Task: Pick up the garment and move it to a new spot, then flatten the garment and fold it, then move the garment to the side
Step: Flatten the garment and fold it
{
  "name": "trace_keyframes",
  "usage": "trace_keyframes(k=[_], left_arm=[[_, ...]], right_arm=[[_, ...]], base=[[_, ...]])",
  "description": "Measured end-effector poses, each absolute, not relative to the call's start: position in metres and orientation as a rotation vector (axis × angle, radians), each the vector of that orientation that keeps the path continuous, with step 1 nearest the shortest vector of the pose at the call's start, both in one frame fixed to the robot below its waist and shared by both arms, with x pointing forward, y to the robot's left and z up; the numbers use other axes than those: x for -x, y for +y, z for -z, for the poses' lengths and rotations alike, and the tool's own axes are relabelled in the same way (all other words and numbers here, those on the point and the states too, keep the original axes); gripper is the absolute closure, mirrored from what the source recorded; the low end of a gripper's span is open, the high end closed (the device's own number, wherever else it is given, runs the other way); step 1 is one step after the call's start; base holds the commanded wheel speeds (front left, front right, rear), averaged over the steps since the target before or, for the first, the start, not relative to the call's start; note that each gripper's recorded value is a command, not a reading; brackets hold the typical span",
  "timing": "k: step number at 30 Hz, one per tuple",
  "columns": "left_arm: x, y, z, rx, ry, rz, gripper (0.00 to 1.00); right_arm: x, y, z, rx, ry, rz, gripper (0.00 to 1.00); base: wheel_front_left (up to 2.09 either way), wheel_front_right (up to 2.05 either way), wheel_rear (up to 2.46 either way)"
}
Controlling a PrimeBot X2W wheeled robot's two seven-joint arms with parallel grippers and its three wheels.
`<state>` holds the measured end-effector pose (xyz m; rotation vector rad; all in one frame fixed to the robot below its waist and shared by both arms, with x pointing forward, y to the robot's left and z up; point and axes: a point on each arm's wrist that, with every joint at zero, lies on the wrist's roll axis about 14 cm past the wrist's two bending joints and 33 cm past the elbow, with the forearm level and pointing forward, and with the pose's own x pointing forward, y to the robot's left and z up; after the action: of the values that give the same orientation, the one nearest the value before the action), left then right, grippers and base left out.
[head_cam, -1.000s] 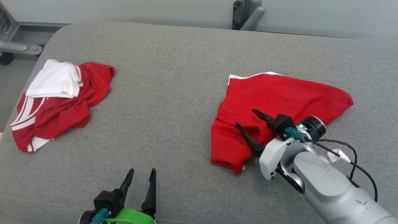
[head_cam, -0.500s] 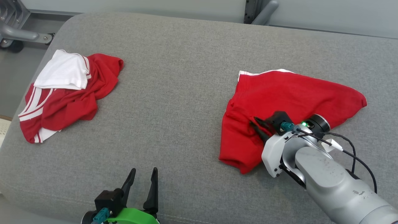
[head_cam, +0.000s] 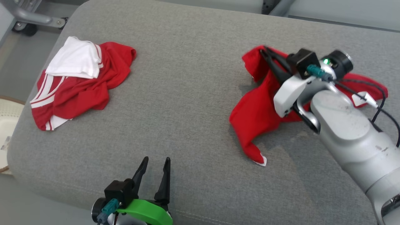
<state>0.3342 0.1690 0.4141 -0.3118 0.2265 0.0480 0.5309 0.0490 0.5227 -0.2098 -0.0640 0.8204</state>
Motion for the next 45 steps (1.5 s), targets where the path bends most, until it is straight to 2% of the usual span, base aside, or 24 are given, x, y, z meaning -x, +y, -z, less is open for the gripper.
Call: trace_keyframes(k=[5,8,9,10,17,23,25,28,34,45], left_arm=[[-0.328,0.171,-0.416,0.324,0.227,-0.065,0.00],[-0.320,0.174,-0.414,0.333,0.236,-0.088,0.00],[-0.318,0.174,-0.414,0.332,0.239,-0.093,0.00],[-0.315,0.176,-0.413,0.333,0.243,-0.101,0.00],[-0.295,0.197,-0.406,0.328,0.271,-0.211,0.00],[-0.299,0.202,-0.404,0.313,0.274,-0.218,0.00],[-0.310,0.200,-0.405,0.297,0.267,-0.186,0.00],[-0.318,0.197,-0.408,0.287,0.256,-0.162,0.00],[-0.343,0.167,-0.423,0.282,0.200,-0.015,0.00],[-0.374,0.079,-0.451,0.282,0.131,0.306,0.00]], right_arm=[[-0.555,0.082,-0.565,0.260,-0.195,-0.861,1.00],[-0.568,0.098,-0.558,0.309,-0.175,-0.876,1.00],[-0.572,0.102,-0.554,0.302,-0.157,-0.874,0.75],[-0.574,0.108,-0.549,0.292,-0.137,-0.877,0.00],[-0.558,0.165,-0.536,0.157,-0.099,-0.972,0.00],[-0.554,0.145,-0.540,0.026,-0.121,-0.939,0.00],[-0.559,0.109,-0.535,-0.044,-0.117,-0.859,0.00],[-0.556,0.082,-0.522,-0.083,-0.087,-0.798,0.00],[-0.519,-0.001,-0.479,-0.113,0.024,-0.619,0.00],[-0.466,-0.100,-0.475,-0.117,0.039,-0.366,0.00]], base=[[0.00,0.00,0.00],[0.00,0.00,0.00],[0.00,0.00,0.00],[0.00,0.00,0.00],[0.00,0.00,0.00],[0.00,0.00,0.00],[0.00,0.00,0.00],[0.00,0.00,0.00],[0.00,0.00,0.00],[0.00,0.00,0.00]])
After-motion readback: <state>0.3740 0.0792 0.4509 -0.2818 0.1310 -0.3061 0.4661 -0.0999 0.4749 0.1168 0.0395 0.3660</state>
